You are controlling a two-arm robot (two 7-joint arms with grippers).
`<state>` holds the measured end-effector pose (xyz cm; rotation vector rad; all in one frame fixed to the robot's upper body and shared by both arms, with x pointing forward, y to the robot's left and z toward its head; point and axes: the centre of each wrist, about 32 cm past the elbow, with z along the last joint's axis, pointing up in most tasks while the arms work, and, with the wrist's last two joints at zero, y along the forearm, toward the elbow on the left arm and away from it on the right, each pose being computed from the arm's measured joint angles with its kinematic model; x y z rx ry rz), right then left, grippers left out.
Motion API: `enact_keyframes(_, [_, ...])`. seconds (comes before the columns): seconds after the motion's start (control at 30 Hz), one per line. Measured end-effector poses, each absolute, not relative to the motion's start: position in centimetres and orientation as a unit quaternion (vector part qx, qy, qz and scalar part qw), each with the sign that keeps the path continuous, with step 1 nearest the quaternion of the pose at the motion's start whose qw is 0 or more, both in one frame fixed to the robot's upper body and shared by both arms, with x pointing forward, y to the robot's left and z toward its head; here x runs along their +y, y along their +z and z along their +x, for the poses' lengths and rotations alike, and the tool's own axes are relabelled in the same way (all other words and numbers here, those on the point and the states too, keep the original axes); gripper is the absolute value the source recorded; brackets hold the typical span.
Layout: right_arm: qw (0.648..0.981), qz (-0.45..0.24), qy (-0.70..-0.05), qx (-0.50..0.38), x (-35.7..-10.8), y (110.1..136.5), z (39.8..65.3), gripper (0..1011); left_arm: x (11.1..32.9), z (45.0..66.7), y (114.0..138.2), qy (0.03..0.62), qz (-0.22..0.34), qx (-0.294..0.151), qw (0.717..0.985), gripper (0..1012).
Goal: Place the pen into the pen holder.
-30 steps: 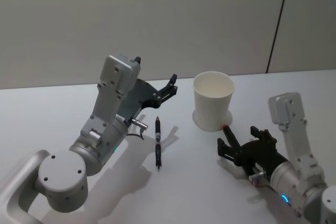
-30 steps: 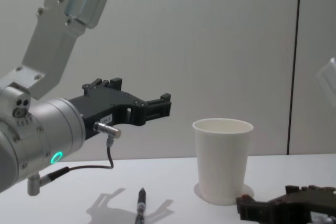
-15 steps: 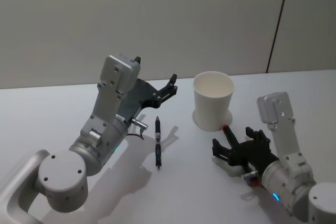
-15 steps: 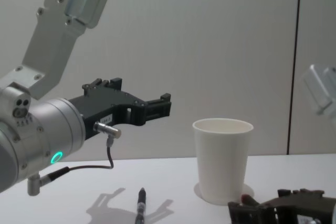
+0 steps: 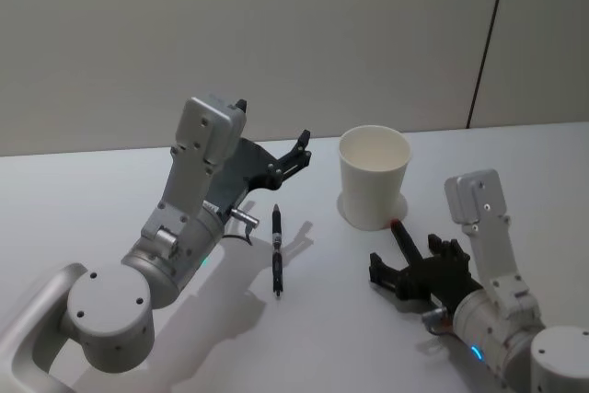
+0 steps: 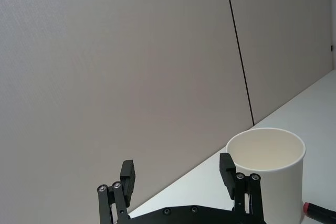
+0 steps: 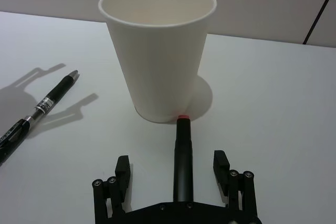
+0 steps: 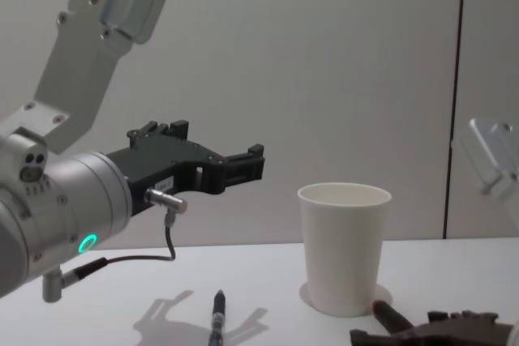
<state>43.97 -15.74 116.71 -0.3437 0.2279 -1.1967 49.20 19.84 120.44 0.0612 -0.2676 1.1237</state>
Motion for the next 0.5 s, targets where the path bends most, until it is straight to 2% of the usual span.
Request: enact_keyframes(0.5, [0.799,-0.158,-0.568,0.119,-15.63,116.38,44.02,1001,19.84,49.2,120.44,0.531,0.029,-0.126,0.837,1001])
